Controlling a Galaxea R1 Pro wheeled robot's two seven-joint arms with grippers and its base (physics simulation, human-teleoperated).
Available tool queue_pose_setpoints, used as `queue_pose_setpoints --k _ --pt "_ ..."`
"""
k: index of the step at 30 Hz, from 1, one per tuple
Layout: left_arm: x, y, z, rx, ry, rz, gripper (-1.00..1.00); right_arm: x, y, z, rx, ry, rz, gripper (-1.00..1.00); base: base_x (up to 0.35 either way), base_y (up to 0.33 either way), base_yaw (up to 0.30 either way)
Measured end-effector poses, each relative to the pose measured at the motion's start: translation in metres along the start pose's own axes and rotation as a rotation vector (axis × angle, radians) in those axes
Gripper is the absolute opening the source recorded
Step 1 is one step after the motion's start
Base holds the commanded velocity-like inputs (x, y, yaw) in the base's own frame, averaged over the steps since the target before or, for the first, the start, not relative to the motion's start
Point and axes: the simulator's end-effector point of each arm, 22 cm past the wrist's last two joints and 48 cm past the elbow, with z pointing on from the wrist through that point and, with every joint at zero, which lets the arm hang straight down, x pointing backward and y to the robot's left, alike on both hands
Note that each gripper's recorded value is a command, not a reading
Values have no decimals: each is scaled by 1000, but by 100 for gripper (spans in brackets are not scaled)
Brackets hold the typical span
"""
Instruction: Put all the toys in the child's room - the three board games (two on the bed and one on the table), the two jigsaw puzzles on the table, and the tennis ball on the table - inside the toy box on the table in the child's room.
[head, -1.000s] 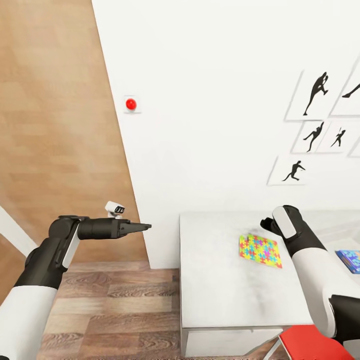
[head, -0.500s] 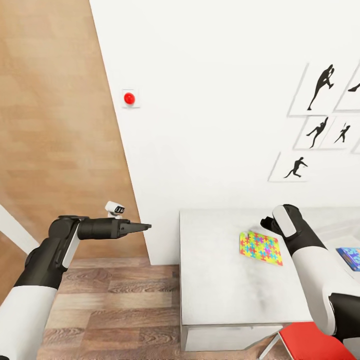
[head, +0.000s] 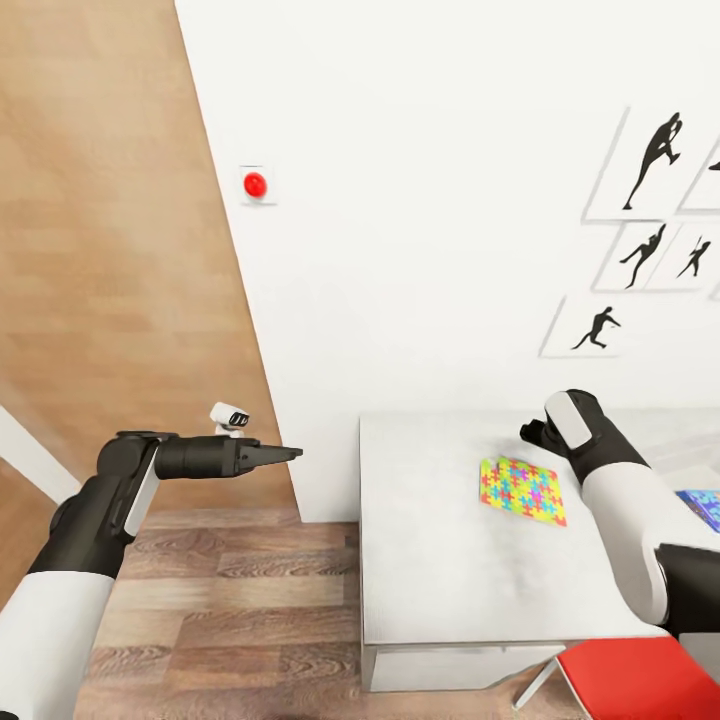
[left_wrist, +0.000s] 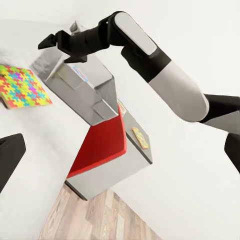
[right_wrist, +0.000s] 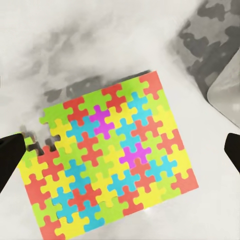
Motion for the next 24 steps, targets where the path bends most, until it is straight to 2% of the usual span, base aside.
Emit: queue_pose_setpoints --k 3,13,24 --pt "1 2 0 0 0 -5 100 -4 3 1 -8 9 3 100 0 0 0" --pt "5 10 1 -1 2 -21 100 -15 -14 10 2 16 26 100 0 0 0" --pt "9 19 1 -1 3 -39 100 -17 -16 18 9 23 33 100 0 0 0"
